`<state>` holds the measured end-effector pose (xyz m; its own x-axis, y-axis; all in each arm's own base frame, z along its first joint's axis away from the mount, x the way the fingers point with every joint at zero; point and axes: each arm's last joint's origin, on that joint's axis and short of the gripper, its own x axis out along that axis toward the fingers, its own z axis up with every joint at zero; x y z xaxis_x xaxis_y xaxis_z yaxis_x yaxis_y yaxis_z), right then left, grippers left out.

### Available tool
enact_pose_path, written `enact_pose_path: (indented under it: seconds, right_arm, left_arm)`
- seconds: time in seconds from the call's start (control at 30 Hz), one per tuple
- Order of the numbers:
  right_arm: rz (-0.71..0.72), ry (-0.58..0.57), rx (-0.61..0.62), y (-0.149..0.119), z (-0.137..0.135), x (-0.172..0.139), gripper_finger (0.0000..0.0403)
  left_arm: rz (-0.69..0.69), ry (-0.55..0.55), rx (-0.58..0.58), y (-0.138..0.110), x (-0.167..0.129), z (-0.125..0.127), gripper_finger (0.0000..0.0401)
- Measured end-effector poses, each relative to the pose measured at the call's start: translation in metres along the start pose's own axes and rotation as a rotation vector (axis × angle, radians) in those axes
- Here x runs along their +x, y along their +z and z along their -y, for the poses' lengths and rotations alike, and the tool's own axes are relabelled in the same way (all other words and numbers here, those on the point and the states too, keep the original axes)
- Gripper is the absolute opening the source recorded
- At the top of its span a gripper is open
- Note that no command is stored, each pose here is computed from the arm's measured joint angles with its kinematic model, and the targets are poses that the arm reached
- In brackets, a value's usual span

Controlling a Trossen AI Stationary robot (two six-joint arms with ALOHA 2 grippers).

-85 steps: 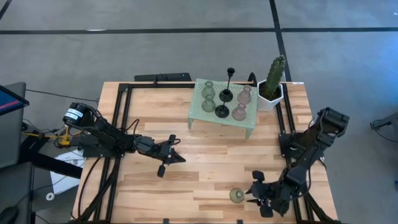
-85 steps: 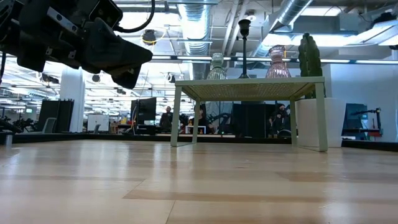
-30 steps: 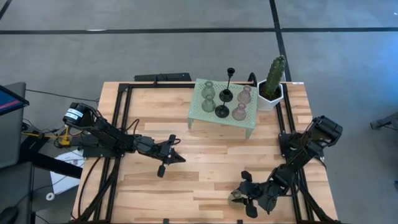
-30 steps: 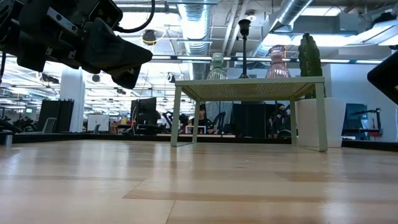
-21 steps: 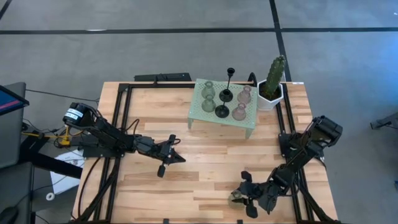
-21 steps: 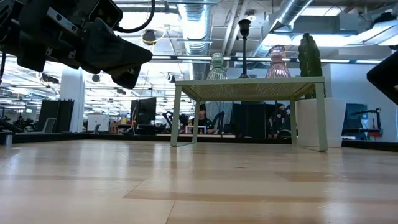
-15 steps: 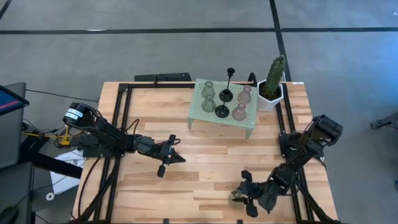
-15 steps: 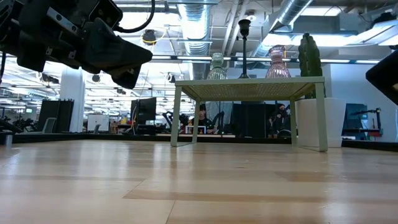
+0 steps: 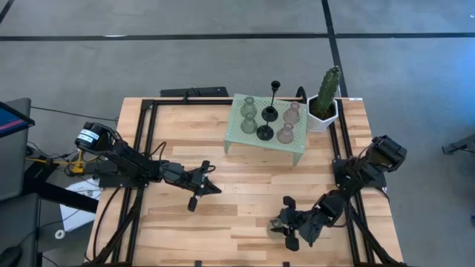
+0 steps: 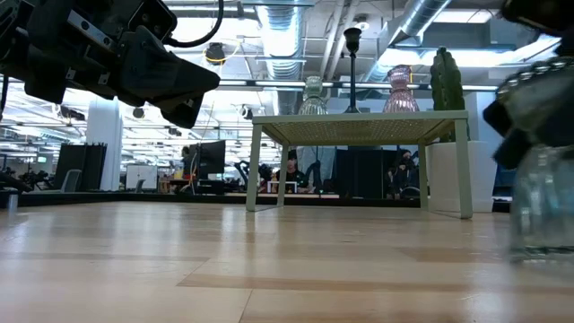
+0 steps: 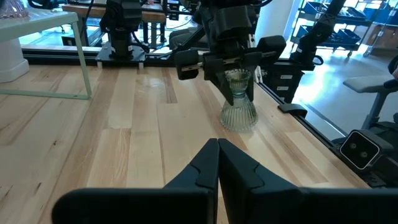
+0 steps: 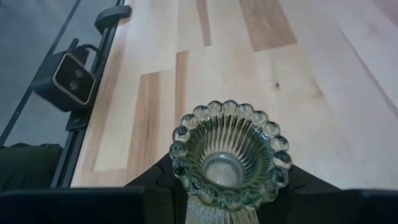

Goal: Pick & Place candle stick holders
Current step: Put the green glass candle holder on the shelf aligned with the other green glass candle holders

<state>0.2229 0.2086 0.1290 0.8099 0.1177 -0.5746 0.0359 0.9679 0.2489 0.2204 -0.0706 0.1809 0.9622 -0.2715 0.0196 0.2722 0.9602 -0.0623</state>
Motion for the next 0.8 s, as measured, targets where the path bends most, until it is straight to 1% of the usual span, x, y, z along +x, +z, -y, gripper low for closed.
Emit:
enact_pose_path:
  seconds: [0.13, 0.23, 0.33, 0.43, 0.57, 0.8]
  right_arm:
    - [0.017, -0.014, -0.011, 0.01, 0.004, 0.005, 0.0117]
    - [0.039, -0.018, -0.031, 0.024, 0.005, 0.006, 0.0117]
    - [0.059, -0.017, -0.019, 0.041, 0.011, 0.003, 0.0117]
    - [0.09, -0.043, -0.024, 0.059, 0.022, -0.005, 0.0117]
    - [0.146, -0.064, -0.018, 0.084, 0.038, -0.015, 0.0117]
    - [0.187, -0.093, 0.043, 0.118, 0.08, -0.019, 0.0117]
  left_arm:
    - [0.0, 0.0, 0.0, 0.0, 0.0, 0.0, 0.0008]
    - [-0.001, 0.0, 0.0, 0.0, 0.0, 0.0, 0.0008]
    - [-0.008, 0.001, 0.003, -0.001, 0.0, 0.0, 0.0008]
    - [-0.024, 0.003, 0.005, -0.005, -0.002, -0.001, 0.0008]
    - [-0.071, 0.012, 0.005, -0.017, -0.013, -0.003, 0.0008]
    - [-0.063, 0.011, 0.006, -0.018, -0.02, -0.003, 0.0008]
